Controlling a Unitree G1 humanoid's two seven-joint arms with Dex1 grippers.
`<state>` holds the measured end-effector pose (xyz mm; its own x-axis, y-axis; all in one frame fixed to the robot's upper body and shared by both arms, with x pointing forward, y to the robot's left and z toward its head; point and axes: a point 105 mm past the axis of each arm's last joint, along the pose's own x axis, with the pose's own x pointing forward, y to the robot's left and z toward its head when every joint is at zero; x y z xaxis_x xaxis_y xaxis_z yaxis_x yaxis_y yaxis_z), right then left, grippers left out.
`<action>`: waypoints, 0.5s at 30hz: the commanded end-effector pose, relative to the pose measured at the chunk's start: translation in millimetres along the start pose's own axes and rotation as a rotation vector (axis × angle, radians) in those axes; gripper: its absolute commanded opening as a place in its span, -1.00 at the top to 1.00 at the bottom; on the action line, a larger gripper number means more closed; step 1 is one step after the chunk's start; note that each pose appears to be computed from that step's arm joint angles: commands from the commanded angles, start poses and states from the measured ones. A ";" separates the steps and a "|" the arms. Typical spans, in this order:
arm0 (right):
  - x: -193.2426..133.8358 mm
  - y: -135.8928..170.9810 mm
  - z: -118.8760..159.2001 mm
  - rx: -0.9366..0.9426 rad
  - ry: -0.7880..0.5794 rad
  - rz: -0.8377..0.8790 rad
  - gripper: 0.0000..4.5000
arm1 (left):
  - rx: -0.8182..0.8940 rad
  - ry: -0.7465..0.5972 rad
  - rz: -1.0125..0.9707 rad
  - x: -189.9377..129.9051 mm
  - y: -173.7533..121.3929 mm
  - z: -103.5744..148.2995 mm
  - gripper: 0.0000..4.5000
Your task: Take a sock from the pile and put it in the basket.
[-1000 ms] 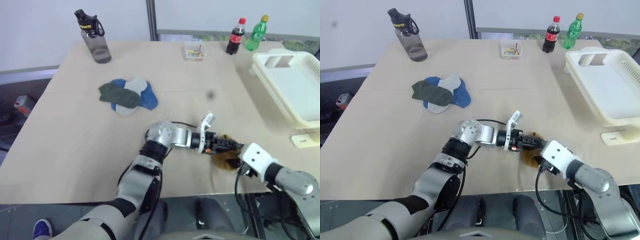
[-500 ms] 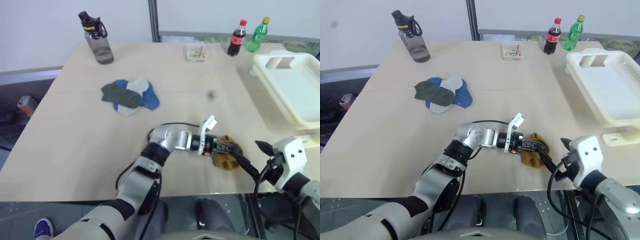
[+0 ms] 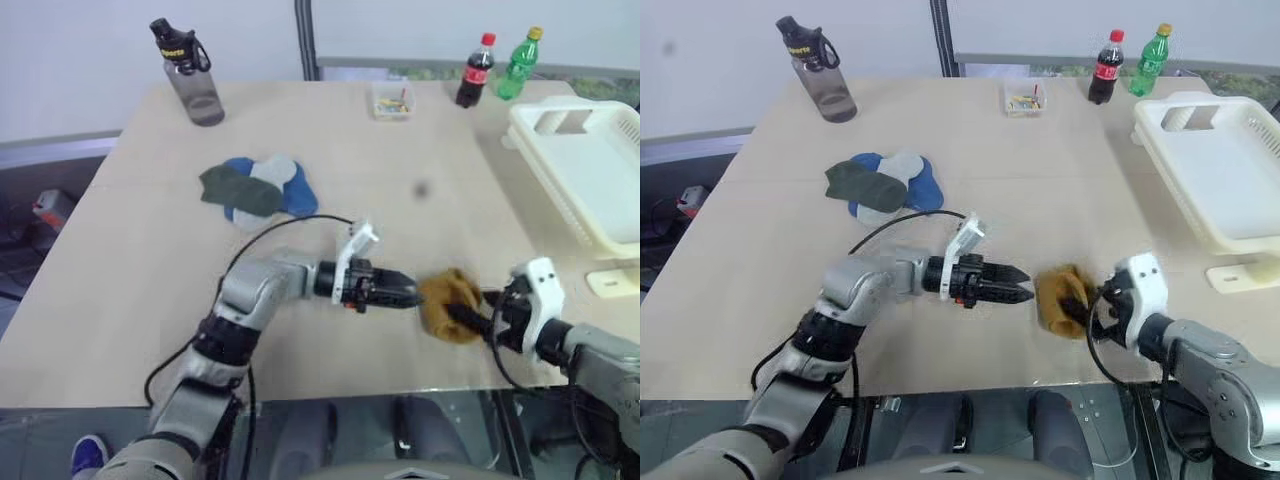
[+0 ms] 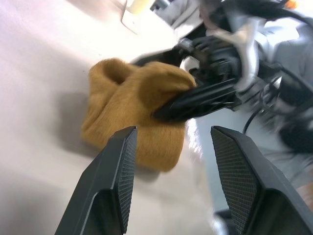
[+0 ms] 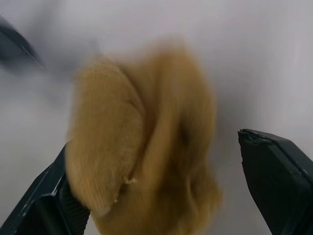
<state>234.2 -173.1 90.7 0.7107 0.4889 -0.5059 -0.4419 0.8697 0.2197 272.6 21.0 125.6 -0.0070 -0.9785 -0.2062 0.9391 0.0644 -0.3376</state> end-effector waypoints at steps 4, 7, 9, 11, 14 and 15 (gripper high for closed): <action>0.6 3.1 -22.0 0.018 0.131 0.009 -0.98 | 0.217 0.011 0.009 -11.4 -13.8 2.9 -0.15; 12.3 -2.1 -29.7 0.058 0.169 -0.006 -0.98 | 0.303 -0.035 0.025 -14.2 -14.4 7.6 -0.15; 20.8 -4.0 -35.9 0.086 0.194 -0.003 -0.87 | 0.344 -0.066 0.024 -16.2 -14.7 10.1 -0.15; 26.4 -0.9 -40.9 0.099 0.217 0.021 -0.62 | 0.348 -0.062 -0.003 -18.7 -17.0 8.1 -0.15; 32.2 5.9 -42.7 0.104 0.226 0.058 0.03 | 0.373 -0.058 -0.027 -22.0 -18.7 7.5 -0.15; 33.6 6.4 -43.2 0.104 0.226 0.061 0.25 | 0.372 -0.070 -0.027 -23.1 -18.1 8.9 -0.15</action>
<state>248.2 -165.2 73.4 0.6651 0.4886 -0.5647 -0.4284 0.8691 0.2474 261.1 41.2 134.1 -0.0048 -0.9848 -0.1734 0.9996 0.0002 -0.0284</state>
